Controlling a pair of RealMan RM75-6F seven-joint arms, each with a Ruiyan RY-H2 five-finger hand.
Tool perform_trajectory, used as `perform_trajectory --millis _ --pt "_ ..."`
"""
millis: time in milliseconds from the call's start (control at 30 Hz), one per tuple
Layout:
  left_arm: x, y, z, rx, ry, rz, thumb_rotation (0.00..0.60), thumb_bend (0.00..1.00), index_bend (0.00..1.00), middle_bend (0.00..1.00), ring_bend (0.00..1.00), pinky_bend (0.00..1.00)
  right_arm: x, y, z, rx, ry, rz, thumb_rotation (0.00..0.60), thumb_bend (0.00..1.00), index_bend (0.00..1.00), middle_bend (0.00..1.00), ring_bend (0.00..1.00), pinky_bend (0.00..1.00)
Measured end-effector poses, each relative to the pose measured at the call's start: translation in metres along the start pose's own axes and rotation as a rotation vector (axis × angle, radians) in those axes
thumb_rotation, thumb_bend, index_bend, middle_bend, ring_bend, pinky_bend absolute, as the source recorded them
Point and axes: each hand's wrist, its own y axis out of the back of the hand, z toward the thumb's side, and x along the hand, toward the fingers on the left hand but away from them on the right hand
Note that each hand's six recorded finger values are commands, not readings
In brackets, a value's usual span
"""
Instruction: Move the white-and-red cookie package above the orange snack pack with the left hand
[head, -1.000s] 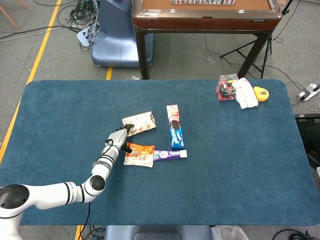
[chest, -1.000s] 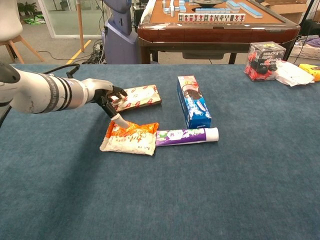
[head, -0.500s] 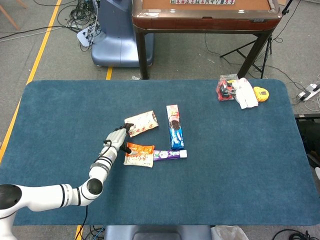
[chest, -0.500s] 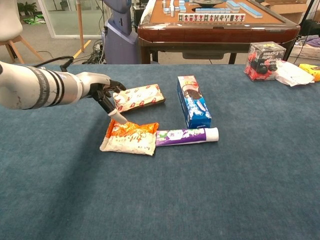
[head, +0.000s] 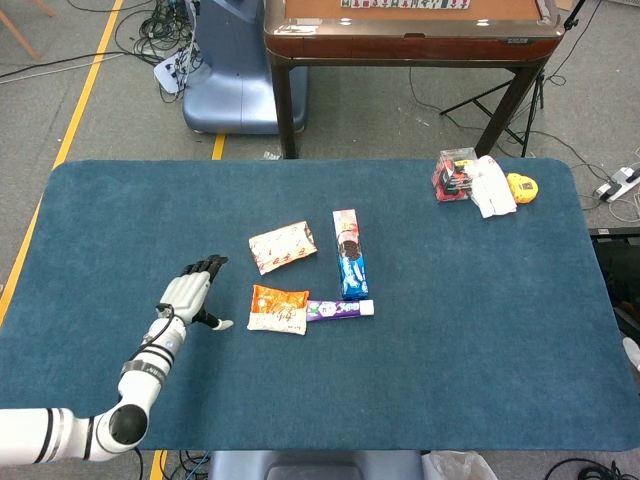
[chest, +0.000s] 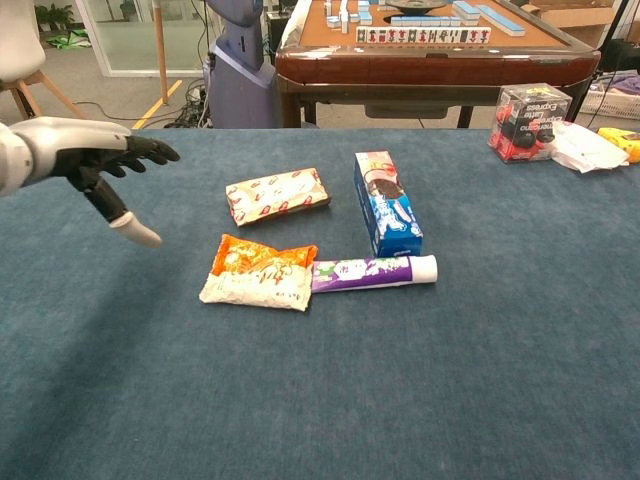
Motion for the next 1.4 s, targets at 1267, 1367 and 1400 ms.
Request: perform_trajectory --millis 1267,1367,1400 --pt "-0.148 0.017 -0.115 0.149 -0.011 0.276 0.6 0.0 0.15 0.0 0.0 0.0 -0.008 -0.006 0.025 -0.006 0.017 0.002 0.6 0.28 0.32 0.3 0.17 0.32" --pt "-0.155 0.016 -0.119 0.162 -0.002 0.28 0.6 0.0 0.18 0.0 0.0 0.0 -0.009 -0.005 0.022 0.004 0.008 0.001 0.6 0.28 0.32 0.3 0.17 0.32" --pt "-0.159 0.015 -0.121 0.167 0.006 0.283 0.6 0.0 0.19 0.0 0.0 0.0 -0.01 -0.004 0.021 0.009 0.004 -0.001 0.6 0.28 0.32 0.3 0.17 0.32"
